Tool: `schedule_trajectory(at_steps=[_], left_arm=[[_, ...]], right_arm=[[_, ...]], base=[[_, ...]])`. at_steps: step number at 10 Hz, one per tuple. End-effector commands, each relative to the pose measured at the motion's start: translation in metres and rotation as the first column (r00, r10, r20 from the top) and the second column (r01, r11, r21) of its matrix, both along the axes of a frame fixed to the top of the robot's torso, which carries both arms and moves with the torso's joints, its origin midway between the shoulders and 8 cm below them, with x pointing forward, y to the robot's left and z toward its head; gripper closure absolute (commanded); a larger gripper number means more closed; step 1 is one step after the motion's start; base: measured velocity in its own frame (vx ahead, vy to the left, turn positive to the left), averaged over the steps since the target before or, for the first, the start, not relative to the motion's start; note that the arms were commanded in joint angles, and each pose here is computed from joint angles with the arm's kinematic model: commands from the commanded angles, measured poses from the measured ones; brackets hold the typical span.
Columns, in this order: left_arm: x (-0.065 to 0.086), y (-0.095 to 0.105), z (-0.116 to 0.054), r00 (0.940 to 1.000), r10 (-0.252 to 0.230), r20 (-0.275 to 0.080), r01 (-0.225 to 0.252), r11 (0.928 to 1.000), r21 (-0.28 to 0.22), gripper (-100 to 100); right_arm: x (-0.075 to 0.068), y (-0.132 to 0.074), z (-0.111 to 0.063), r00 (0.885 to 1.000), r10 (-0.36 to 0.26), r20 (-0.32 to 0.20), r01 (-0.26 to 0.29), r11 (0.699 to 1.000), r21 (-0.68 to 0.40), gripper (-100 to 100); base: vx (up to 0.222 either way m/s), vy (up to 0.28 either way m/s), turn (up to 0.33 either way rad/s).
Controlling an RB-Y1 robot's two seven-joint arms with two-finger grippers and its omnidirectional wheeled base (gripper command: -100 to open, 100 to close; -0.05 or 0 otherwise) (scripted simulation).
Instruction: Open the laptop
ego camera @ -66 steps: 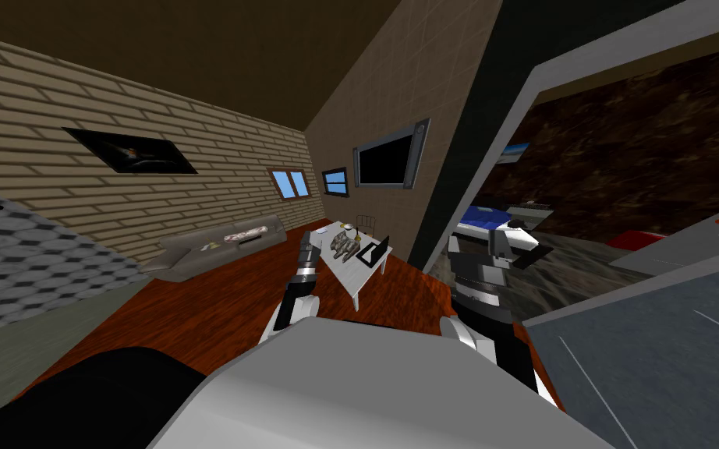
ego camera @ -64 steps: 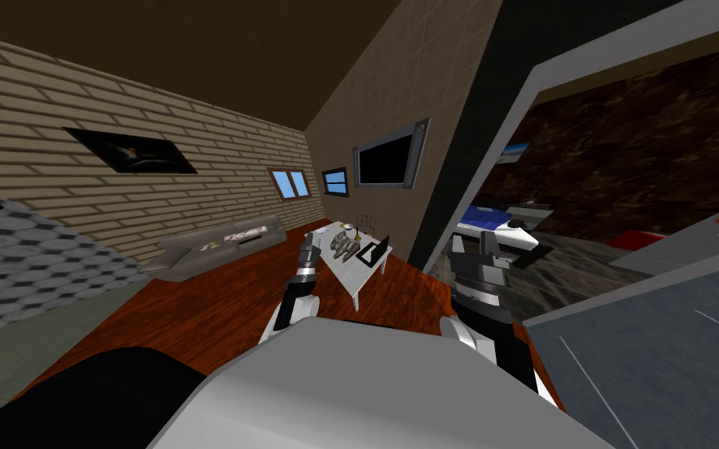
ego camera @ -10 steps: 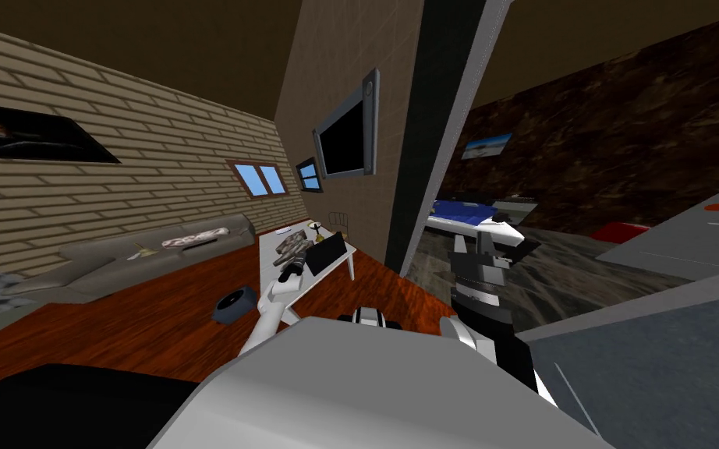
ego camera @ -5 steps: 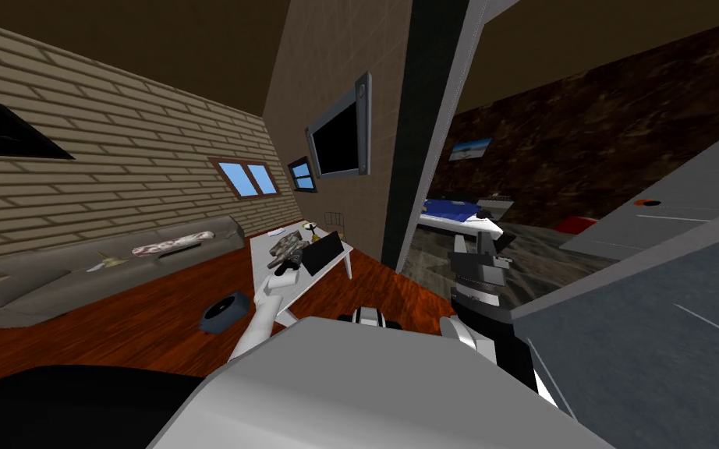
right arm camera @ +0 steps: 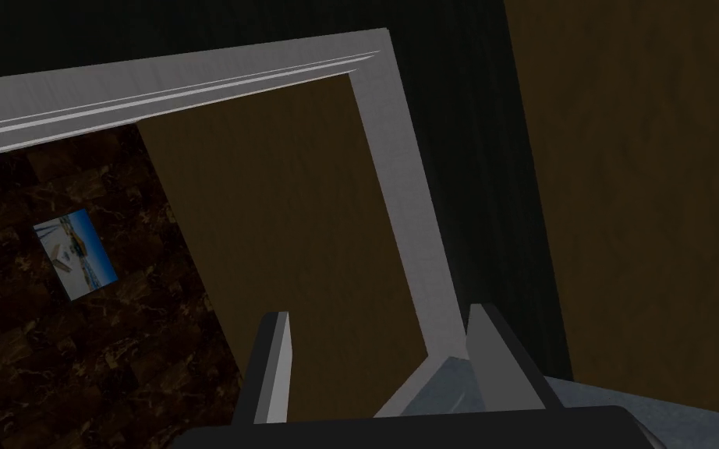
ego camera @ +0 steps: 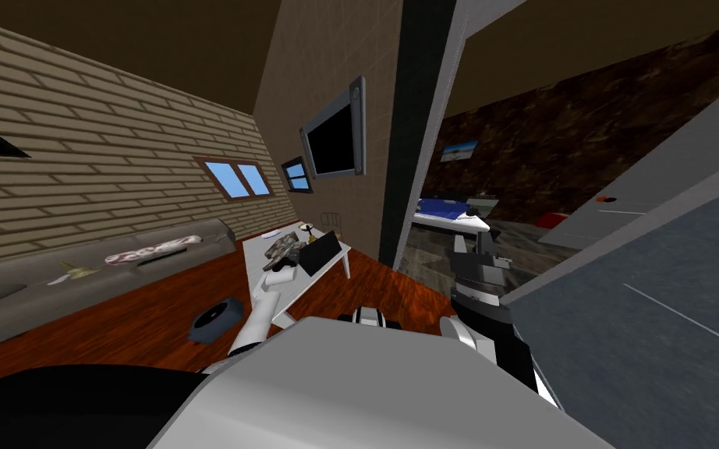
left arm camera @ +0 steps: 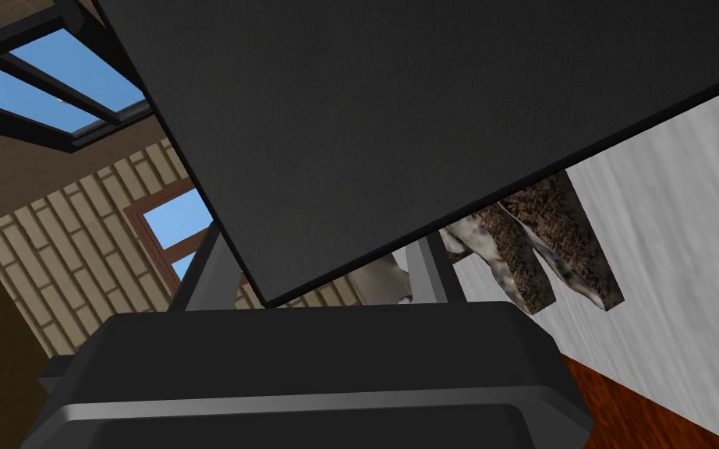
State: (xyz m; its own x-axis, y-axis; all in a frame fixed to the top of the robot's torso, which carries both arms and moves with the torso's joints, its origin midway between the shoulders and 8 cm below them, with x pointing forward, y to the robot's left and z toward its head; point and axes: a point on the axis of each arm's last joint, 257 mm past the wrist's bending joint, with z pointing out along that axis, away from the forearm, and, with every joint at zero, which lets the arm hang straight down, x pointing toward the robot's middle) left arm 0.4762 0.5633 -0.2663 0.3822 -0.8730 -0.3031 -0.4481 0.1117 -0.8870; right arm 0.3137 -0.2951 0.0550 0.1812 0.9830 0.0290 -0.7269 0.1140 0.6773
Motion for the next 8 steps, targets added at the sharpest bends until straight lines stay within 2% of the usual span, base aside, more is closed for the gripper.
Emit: schedule_trajectory(at_steps=[1, 2, 3, 4, 6, 7, 8], left_arm=[[-0.008, 0.029, -0.012, 0.9974, 0.060, -0.041, -0.062, 0.9969, -0.050, 100], [-0.008, 0.045, -0.004, 0.9952, 0.091, -0.036, -0.093, 0.9933, -0.068, 100], [-0.014, 0.048, -0.019, 0.9929, 0.100, -0.064, -0.105, 0.9912, -0.081, 100], [-0.014, 0.064, -0.012, 0.9893, 0.132, -0.061, -0.138, 0.9851, -0.103, 100], [-0.020, 0.066, -0.025, 0.9863, 0.141, -0.086, -0.150, 0.9822, -0.113, 100], [-0.021, 0.082, -0.017, 0.9817, 0.172, -0.081, -0.182, 0.9738, -0.136, 100], [-0.027, 0.083, -0.030, 0.9778, 0.180, -0.106, -0.195, 0.9698, -0.147, 100]], right_arm=[[0.000, 0.000, 0.000, 1.000, 0.000, 0.000, 0.000, 1.000, 0.000, 0], [0.000, 0.000, 0.000, 1.000, 0.000, 0.000, 0.000, 1.000, 0.000, 0], [0.000, 0.000, 0.000, 1.000, 0.000, 0.000, 0.000, 1.000, 0.000, 0], [0.000, 0.000, 0.000, 1.000, 0.000, 0.000, 0.000, 1.000, 0.000, 0], [0.000, 0.000, 0.000, 1.000, 0.000, 0.000, 0.000, 1.000, 0.000, 0], [0.000, 0.000, 0.000, 1.000, 0.000, 0.000, 0.000, 1.000, 0.000, 0], [0.000, 0.000, 0.000, 1.000, 0.000, 0.000, 0.000, 1.000, 0.000, 0]], base=[[-0.107, 0.083, -0.227], [-0.104, 0.076, -0.283], [-0.088, 0.066, -0.183], [-0.109, 0.060, -0.309], [-0.053, 0.037, -0.068], [-0.050, 0.016, -0.209], [-0.071, 0.038, -0.150]])
